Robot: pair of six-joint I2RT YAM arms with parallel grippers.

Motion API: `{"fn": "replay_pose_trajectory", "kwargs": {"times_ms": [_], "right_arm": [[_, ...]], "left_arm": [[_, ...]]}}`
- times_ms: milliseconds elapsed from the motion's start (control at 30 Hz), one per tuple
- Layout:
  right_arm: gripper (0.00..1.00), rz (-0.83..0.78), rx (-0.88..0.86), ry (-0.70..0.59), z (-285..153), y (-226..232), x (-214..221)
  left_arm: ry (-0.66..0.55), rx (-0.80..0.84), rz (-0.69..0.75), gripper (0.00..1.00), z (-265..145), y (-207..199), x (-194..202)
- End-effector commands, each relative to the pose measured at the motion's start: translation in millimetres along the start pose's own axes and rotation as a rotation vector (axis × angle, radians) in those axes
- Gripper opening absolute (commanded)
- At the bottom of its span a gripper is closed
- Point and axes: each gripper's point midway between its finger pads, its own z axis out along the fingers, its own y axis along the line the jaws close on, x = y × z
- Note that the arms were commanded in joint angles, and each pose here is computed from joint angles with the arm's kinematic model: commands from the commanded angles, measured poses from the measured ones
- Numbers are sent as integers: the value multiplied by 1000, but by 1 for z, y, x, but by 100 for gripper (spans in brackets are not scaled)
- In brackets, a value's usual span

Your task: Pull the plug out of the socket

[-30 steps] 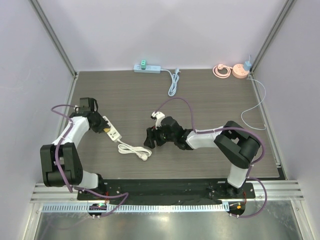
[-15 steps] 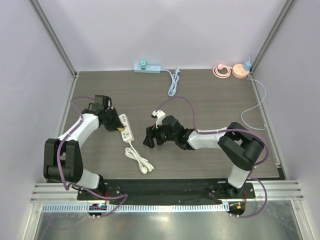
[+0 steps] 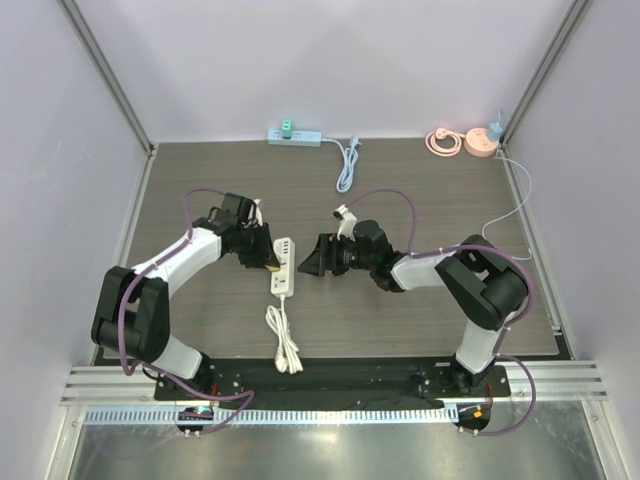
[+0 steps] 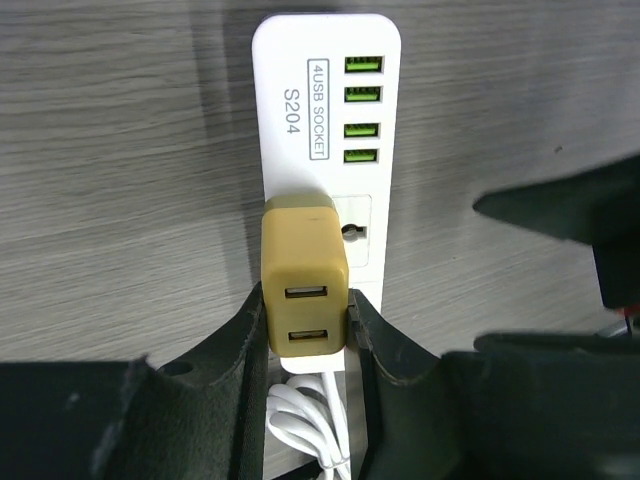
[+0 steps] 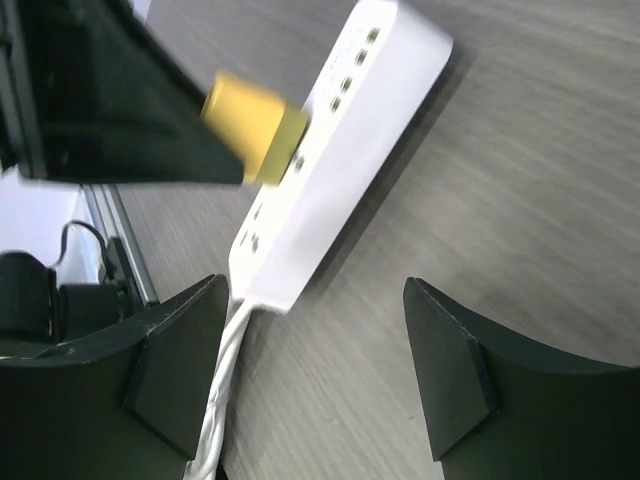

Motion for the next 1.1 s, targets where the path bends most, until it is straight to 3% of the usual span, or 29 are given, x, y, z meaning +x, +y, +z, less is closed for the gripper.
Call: {"fn": "replay_pose_trajectory", "kwargs": {"times_ms": [0,233,867,1067], "right_arm": [[76,58,-120,-29,2,17,-13],[76,95,-117,-11,10,10,-7],[54,253,-217,-27,21,2,3],[52,254,-186,-24,23,-5,5]], "left_arm": [[25,91,75,0,-1,-27,6],[49,115,117,0,0,-39,17],[70,220,196,0,-7,-63,23],[60,249,217,0,-11,-69,21]]}}
